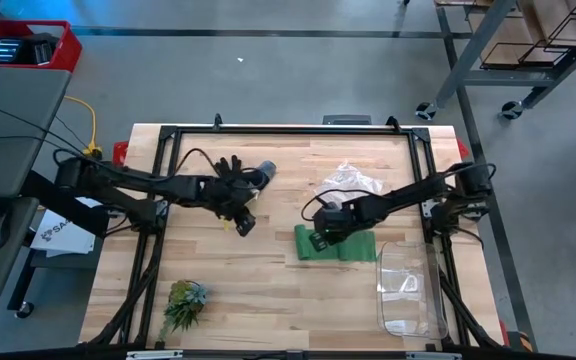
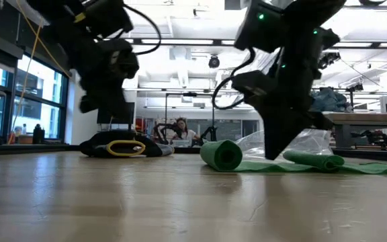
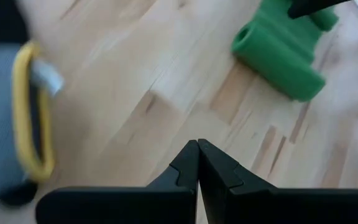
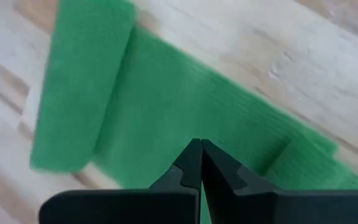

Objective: Roll bandage
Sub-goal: Roll the green bandage

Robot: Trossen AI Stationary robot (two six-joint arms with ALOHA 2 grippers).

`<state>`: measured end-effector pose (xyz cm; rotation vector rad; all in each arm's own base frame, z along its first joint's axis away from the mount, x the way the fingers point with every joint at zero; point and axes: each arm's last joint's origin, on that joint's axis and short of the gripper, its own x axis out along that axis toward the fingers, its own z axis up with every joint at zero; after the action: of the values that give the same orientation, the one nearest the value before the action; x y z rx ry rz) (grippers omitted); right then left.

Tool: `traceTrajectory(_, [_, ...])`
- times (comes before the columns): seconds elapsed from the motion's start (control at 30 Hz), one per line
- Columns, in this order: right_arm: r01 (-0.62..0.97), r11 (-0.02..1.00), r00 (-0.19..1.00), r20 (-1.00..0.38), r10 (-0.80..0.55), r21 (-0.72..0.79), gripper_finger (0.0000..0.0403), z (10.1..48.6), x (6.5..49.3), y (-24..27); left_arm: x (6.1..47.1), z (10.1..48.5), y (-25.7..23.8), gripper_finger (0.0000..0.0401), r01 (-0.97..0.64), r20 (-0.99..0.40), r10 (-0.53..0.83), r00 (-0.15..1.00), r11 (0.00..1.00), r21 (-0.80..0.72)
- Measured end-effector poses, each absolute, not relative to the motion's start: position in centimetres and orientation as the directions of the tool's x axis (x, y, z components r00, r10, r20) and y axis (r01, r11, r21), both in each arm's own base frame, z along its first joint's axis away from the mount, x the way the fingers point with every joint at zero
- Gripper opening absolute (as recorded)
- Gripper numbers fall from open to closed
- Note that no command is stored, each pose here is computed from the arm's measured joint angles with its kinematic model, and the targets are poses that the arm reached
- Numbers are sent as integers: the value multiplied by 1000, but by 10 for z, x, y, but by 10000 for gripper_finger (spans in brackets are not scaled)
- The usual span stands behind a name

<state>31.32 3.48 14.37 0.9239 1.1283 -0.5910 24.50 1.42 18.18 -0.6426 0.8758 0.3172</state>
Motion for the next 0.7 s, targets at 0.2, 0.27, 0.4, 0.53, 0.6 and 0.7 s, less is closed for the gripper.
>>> traceTrajectory(0.2, [798, 494, 366, -929, 59, 346, 0, 141, 319, 33, 231, 181, 7, 0, -529, -792, 15, 610, 752, -394])
traceTrajectory(0.27, [803, 488, 357, -932, 65, 341, 0, 137, 319, 34, 227, 180, 6, 0, -560, -805, 39, 592, 738, -376])
traceTrajectory(0.4, [805, 464, 379, -922, 79, 370, 0, 132, 324, 37, 221, 184, 6, 0, -591, -805, 80, 588, 722, -360])
traceTrajectory(0.53, [787, 438, 435, -894, 104, 434, 0, 127, 333, 40, 214, 189, 6, 0, -590, -807, 94, 583, 732, -341])
traceTrajectory(0.6, [789, 414, 451, -886, 110, 453, 0, 124, 336, 42, 207, 190, 6, 0, -606, -828, 101, 552, 731, -315])
traceTrajectory(0.7, [781, 392, 482, -868, 117, 486, 0, 120, 341, 42, 197, 192, 6, 0, -623, -855, 106, 508, 731, -279])
